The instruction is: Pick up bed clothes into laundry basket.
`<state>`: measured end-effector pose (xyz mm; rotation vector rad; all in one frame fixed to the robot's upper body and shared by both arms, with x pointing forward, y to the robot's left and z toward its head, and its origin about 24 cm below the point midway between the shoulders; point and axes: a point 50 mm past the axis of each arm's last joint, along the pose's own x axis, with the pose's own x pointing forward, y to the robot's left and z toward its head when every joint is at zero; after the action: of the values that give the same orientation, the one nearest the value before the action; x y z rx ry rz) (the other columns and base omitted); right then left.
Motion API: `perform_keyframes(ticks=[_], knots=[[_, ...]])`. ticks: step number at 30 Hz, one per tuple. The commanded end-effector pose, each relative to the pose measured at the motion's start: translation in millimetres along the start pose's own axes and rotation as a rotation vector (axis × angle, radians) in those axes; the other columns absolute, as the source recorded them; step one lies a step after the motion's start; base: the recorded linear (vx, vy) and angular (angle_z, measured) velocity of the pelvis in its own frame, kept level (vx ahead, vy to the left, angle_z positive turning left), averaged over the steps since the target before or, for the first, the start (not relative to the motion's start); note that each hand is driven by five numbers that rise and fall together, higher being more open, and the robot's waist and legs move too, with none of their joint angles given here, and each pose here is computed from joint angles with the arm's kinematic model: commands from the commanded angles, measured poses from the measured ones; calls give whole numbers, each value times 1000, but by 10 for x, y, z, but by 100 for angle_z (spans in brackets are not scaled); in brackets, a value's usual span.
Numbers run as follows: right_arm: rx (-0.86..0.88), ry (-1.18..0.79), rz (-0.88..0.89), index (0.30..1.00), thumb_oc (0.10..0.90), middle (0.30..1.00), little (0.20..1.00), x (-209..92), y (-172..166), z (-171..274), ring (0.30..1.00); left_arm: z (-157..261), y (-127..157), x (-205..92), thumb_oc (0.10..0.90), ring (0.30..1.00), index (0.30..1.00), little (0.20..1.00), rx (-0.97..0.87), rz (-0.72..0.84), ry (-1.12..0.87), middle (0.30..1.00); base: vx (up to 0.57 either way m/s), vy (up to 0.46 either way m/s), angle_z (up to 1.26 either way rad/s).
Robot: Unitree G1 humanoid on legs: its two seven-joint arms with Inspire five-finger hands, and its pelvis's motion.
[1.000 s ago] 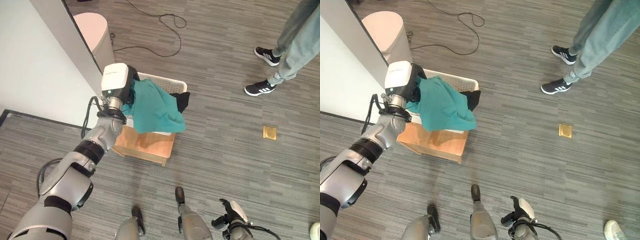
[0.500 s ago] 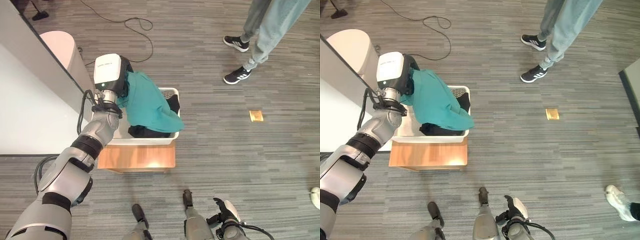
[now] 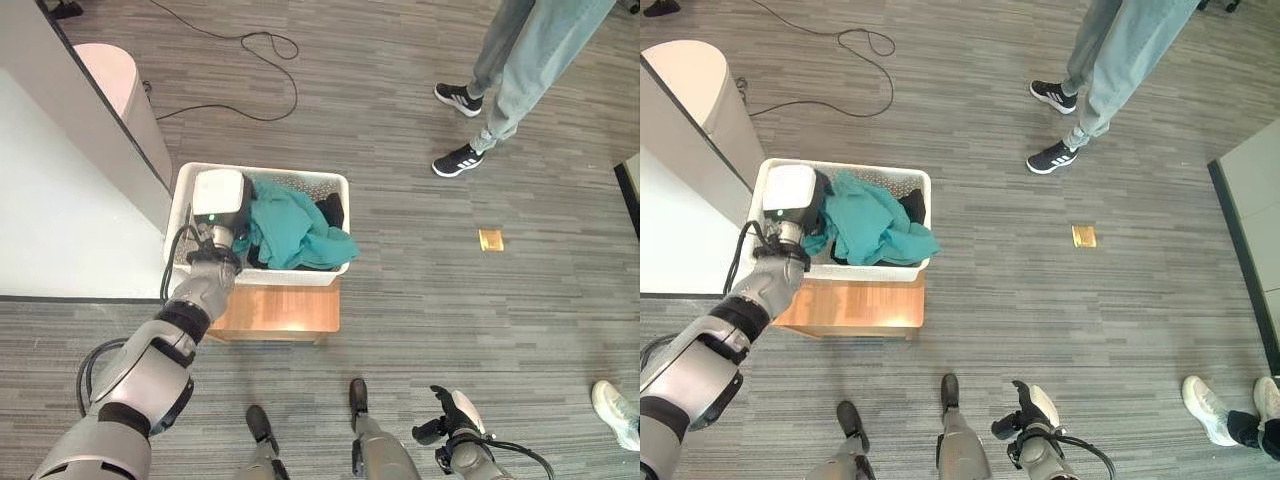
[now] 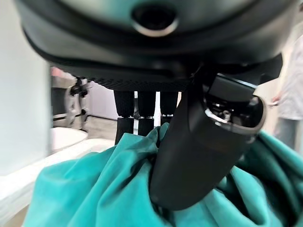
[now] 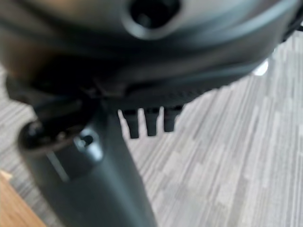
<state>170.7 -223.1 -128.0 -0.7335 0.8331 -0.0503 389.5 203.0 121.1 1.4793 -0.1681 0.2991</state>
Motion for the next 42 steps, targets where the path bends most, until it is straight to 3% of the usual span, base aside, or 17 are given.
perform_keyframes(ticks=[1, 6, 9, 21, 26, 31, 32, 36, 42], knots=[[0, 10, -85, 900, 800, 900, 900, 57, -254, -70, 900, 39, 731, 409, 800, 900, 900, 900, 51, 269, -6, 900, 0, 0, 0], [-21, -97, -61, 900, 800, 900, 900, 82, -213, 179, 900, 92, 835, 411, 800, 900, 900, 900, 59, 330, -52, 900, -8, -27, 7], [-83, -110, -38, 900, 800, 900, 900, 14, -119, 94, 900, 259, 1032, 425, 800, 900, 900, 900, -45, 444, -85, 900, 3, -15, 13], [-176, -93, 4, 900, 800, 900, 900, -26, -91, -45, 900, 730, 1552, 323, 800, 900, 900, 900, -264, 616, -341, 900, 34, 5, 1], [-181, -65, 25, 900, 800, 900, 900, -51, -38, -107, 900, 755, 1749, 134, 800, 900, 900, 900, -412, 686, -434, 900, 43, -24, 12], [-184, -64, 25, 900, 800, 900, 900, -52, -39, -112, 900, 746, 1745, 129, 800, 900, 900, 900, -413, 684, -432, 900, 13, -15, 7], [-152, -75, 67, 900, 800, 900, 900, -78, 86, -41, 900, 476, 1903, -141, 800, 900, 900, 900, -511, 780, -460, 900, 59, -79, 3], [-109, -133, 80, 900, 800, 900, 900, -70, 128, 143, 900, 75, 1714, -335, 800, 900, 900, 900, -559, 785, -346, 900, -8, -70, 51], [-52, -155, 110, 900, 800, 900, 900, -63, 208, 273, 900, -354, 975, -677, 800, 900, 900, 900, -656, 610, -96, 900, 2, -18, 102]])
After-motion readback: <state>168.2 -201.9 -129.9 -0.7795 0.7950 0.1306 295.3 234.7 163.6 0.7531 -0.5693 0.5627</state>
